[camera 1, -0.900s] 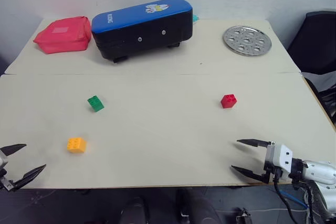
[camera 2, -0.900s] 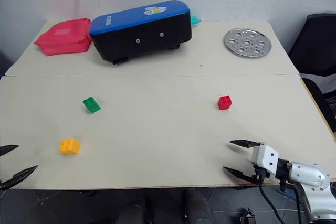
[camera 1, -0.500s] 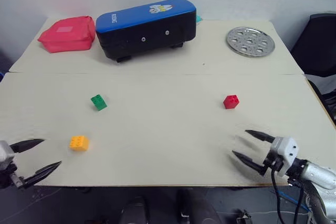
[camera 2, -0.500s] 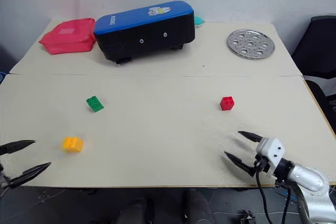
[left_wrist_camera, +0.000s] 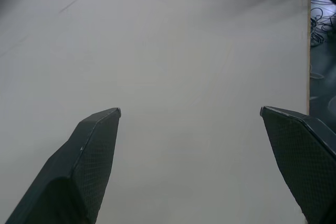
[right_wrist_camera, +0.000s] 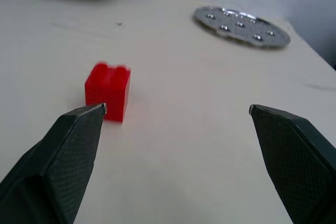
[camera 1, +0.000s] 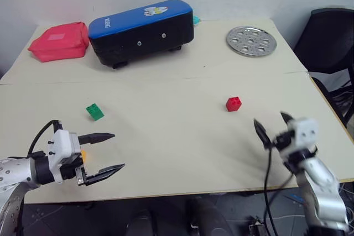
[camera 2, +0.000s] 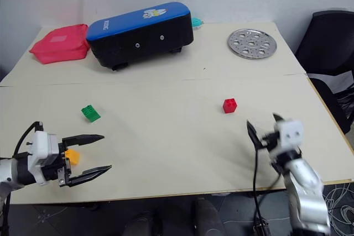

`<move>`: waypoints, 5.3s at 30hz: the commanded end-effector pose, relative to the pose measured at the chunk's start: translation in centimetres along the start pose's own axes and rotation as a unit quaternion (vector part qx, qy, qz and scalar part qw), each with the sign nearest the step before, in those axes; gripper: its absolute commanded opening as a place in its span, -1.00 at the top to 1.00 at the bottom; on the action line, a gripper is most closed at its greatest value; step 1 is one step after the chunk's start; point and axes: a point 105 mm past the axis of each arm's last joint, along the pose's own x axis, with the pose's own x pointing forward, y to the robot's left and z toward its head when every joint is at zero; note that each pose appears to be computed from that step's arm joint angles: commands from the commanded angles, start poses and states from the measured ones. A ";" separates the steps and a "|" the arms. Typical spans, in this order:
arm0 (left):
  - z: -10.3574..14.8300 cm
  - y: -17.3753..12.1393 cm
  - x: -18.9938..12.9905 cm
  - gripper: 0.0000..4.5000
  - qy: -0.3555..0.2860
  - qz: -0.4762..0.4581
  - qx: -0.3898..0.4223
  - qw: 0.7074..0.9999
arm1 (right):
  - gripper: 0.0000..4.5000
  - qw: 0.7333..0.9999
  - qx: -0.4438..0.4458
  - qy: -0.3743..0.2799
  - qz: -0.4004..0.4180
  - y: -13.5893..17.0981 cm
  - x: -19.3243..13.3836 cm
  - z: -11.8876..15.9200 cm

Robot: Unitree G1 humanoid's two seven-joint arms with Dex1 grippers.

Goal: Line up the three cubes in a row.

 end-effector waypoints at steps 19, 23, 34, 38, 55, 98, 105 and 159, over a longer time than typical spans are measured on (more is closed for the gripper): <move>0.9 -0.8 0.9 -1.00 0.000 0.020 0.041 0.999 | 0.05 0.993 0.061 0.099 0.033 3.1 6.7 -1.6; 0.8 -0.7 0.7 -1.00 0.004 0.022 0.041 0.999 | 0.33 0.993 0.070 0.069 0.072 3.4 6.5 -0.2; -0.2 -0.5 0.6 -1.00 0.020 0.009 0.031 0.999 | 0.33 0.767 -0.075 0.037 0.636 14.8 -1.4 2.2; -0.2 -0.9 0.8 -1.00 0.022 -0.002 0.029 0.999 | 0.33 0.761 -0.086 0.049 0.642 17.5 -0.2 0.5; -0.7 -0.9 -0.4 -1.00 0.032 0.039 0.020 0.999 | -0.50 0.755 -0.070 0.006 0.652 18.7 0.4 0.3; -3.4 18.1 -2.9 -1.00 0.059 0.184 -0.035 0.980 | -0.98 0.843 -0.005 -0.190 0.503 11.2 -3.3 6.5; -4.2 18.4 0.2 -1.00 0.072 0.142 -0.049 0.986 | -0.98 0.862 -0.021 -0.176 0.475 9.7 -4.5 5.2; -2.4 1.2 13.9 0.33 0.145 -0.193 0.087 0.967 | -1.00 0.855 -0.050 -0.110 0.505 8.9 -6.9 5.2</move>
